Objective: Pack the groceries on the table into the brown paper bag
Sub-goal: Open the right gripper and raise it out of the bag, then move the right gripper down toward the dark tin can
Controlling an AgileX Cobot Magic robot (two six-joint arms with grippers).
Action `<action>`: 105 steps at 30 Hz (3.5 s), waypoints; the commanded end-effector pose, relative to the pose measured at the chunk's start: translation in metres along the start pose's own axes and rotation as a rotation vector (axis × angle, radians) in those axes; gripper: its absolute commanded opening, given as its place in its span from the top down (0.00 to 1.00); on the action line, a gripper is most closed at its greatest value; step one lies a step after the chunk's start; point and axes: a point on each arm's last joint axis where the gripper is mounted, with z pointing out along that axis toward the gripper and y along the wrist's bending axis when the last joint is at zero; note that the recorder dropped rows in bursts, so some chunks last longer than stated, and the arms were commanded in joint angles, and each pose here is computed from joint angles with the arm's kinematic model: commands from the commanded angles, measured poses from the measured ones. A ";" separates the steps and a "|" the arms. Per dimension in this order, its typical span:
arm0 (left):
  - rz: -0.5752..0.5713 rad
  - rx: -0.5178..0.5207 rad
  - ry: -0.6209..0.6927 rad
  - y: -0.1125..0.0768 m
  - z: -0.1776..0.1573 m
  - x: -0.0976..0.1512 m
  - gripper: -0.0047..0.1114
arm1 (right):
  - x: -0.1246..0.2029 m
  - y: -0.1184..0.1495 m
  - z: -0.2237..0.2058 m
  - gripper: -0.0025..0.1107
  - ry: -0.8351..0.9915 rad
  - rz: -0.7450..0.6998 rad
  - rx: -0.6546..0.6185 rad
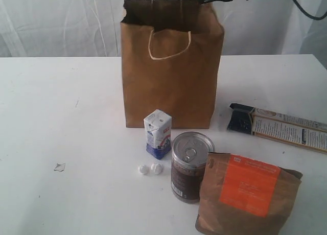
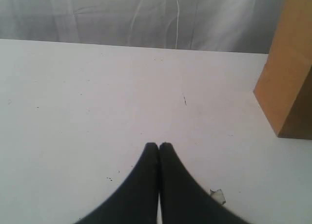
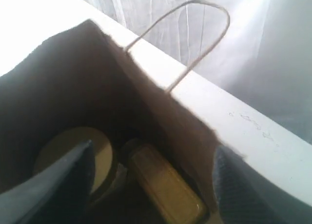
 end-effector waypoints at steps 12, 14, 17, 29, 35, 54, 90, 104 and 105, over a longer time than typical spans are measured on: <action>0.013 -0.004 -0.002 0.000 0.000 0.001 0.96 | -0.002 0.008 -0.087 0.70 0.345 -0.038 0.466; 0.013 -0.004 -0.002 0.000 0.000 0.001 0.96 | 0.003 0.004 -0.093 0.81 0.382 -0.013 0.467; 0.013 -0.004 -0.002 0.000 0.000 0.001 0.96 | 0.012 -0.004 -0.100 0.98 0.417 0.028 0.467; 0.013 0.001 -0.001 0.000 0.000 0.001 0.96 | 0.061 0.020 -0.100 0.98 0.471 0.140 0.279; 0.013 0.001 -0.001 0.000 0.000 0.001 0.96 | 0.077 0.039 -0.109 0.98 0.434 0.123 0.278; 0.079 0.020 -0.039 -0.001 -0.007 0.012 0.96 | 0.108 0.129 -0.059 0.98 0.335 -0.132 -0.186; 0.107 0.032 -0.236 -0.004 -0.024 0.002 0.96 | 0.147 0.176 -0.012 0.54 0.470 -0.318 -0.278; 0.107 0.032 -0.236 -0.004 -0.024 0.002 0.96 | 0.138 0.192 0.004 0.29 0.466 -0.395 -0.207; 0.107 0.032 -0.236 -0.004 -0.024 0.002 0.96 | 0.140 0.192 0.009 0.29 0.473 -0.426 -0.194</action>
